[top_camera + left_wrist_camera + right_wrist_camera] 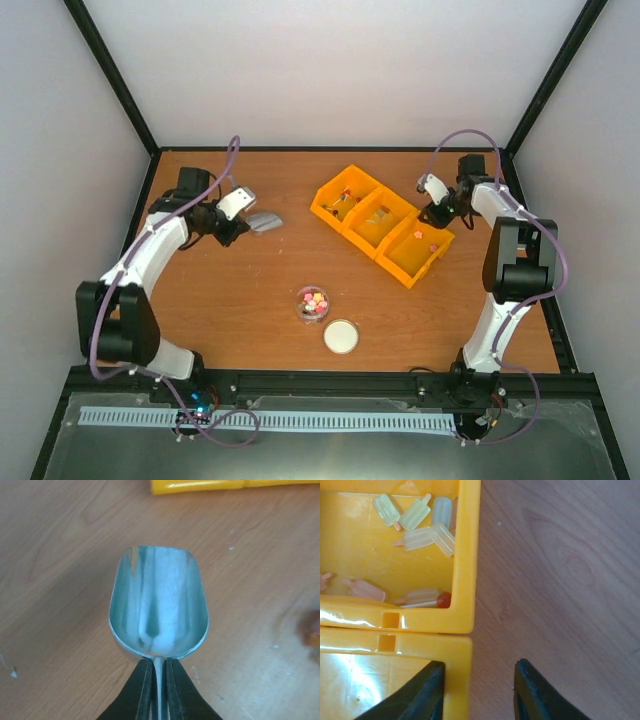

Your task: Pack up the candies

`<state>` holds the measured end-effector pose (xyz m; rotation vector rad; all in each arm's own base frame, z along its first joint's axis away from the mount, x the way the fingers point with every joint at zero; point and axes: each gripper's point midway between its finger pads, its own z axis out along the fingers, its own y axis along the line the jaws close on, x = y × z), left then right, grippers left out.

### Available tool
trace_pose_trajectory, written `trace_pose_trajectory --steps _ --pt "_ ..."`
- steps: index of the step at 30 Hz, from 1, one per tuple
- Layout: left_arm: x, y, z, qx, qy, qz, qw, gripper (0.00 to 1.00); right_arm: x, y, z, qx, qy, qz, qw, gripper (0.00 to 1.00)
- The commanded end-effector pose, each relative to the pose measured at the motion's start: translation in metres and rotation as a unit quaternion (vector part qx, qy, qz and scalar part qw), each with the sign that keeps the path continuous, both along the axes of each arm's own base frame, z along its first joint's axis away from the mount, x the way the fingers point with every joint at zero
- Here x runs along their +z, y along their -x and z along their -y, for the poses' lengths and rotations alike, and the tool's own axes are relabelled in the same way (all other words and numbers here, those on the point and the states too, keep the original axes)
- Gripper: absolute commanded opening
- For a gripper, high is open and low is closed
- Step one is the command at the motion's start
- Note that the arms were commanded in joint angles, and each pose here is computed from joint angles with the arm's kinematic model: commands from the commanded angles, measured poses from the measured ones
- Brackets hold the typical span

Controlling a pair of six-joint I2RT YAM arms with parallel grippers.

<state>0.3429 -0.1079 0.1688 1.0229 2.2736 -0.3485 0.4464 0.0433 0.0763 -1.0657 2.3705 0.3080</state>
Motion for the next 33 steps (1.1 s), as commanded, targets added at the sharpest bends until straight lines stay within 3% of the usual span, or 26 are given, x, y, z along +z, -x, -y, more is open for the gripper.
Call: trace_pose_trajectory --steps 1,13,18,23,33 --pt "-0.008 -0.047 -0.019 0.057 0.027 0.007 0.998 0.01 0.015 -0.012 0.005 0.004 0.004 0.021 1.000 0.43" --pt "-0.055 -0.105 -0.031 0.085 0.031 0.007 0.996 0.01 0.098 -0.006 -0.009 -0.015 -0.052 0.069 0.996 0.98" --pt "-0.076 -0.101 -0.028 0.071 0.029 -0.009 0.997 0.01 0.130 0.011 -0.023 -0.007 -0.094 0.079 0.992 1.00" --pt "-0.090 -0.085 -0.029 0.064 0.022 -0.025 0.997 0.15 0.149 0.032 -0.037 0.004 -0.135 0.075 0.988 1.00" --pt "-0.073 -0.066 -0.029 0.066 0.024 -0.023 0.997 0.25 0.152 0.072 -0.076 0.052 -0.162 0.056 0.984 1.00"
